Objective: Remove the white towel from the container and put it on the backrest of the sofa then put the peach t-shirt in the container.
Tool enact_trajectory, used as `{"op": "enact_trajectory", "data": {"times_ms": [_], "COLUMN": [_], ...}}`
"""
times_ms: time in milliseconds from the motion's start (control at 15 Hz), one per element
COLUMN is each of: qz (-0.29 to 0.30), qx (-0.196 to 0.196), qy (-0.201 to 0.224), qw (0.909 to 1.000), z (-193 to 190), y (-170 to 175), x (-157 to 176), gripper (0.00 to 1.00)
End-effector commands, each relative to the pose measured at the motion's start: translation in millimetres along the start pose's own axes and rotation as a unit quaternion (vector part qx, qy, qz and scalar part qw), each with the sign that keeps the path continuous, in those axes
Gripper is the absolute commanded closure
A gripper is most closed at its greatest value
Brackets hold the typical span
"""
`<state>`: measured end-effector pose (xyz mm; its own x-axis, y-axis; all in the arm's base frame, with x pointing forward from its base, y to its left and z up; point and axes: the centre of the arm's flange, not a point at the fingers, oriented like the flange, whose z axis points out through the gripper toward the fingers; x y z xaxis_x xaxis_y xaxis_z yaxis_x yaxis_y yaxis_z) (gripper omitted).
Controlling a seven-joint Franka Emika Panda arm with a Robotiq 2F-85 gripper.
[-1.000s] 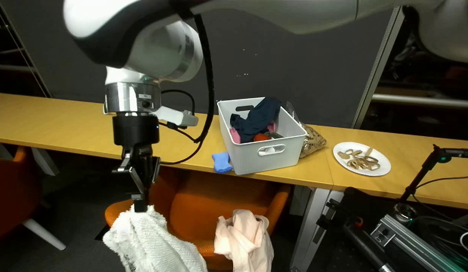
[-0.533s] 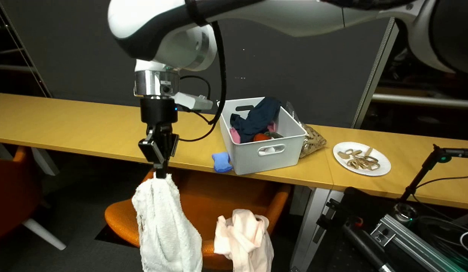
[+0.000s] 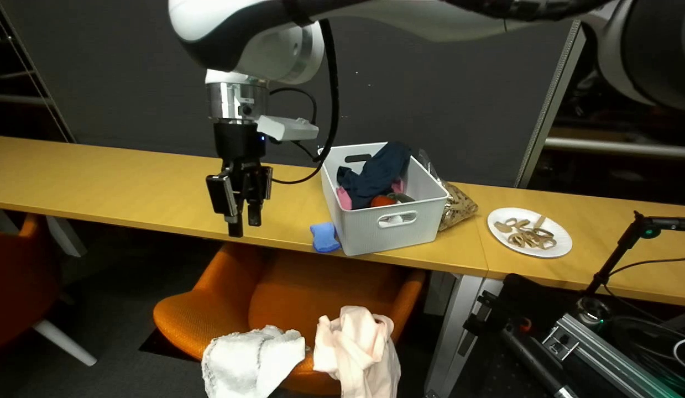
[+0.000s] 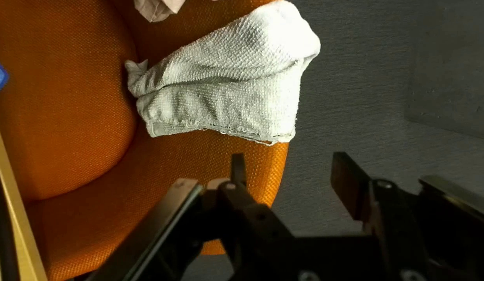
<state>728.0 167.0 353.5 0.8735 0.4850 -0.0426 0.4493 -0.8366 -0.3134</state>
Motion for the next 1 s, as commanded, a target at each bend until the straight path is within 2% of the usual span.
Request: {"op": "enact_trajectory", "data": {"times_ms": [0,67,133,267,533,933], "qz": [0.015,0.016,0.016,0.029,0.045,0.040], "qx": [-0.024,-0.036,-0.055,-0.091,-0.127,-0.114], "qy": [-0.003,-0.010,-0.020,-0.032,-0.052,-0.093], "qw": [0.9996,0.9992,0.9981,0.9949,0.9895,0.9883], "z": [-18.9,-18.4,-18.1,-20.6,-35.4,-28.1], "y": [-1.9,-0.7,4.0,21.4,43.6,30.0], "x": [-2.7,-13.9,-26.7,-54.6,-119.2,-194.2], "gripper": [0.10,0.02,0.00,0.00,0.00,0.00]}}
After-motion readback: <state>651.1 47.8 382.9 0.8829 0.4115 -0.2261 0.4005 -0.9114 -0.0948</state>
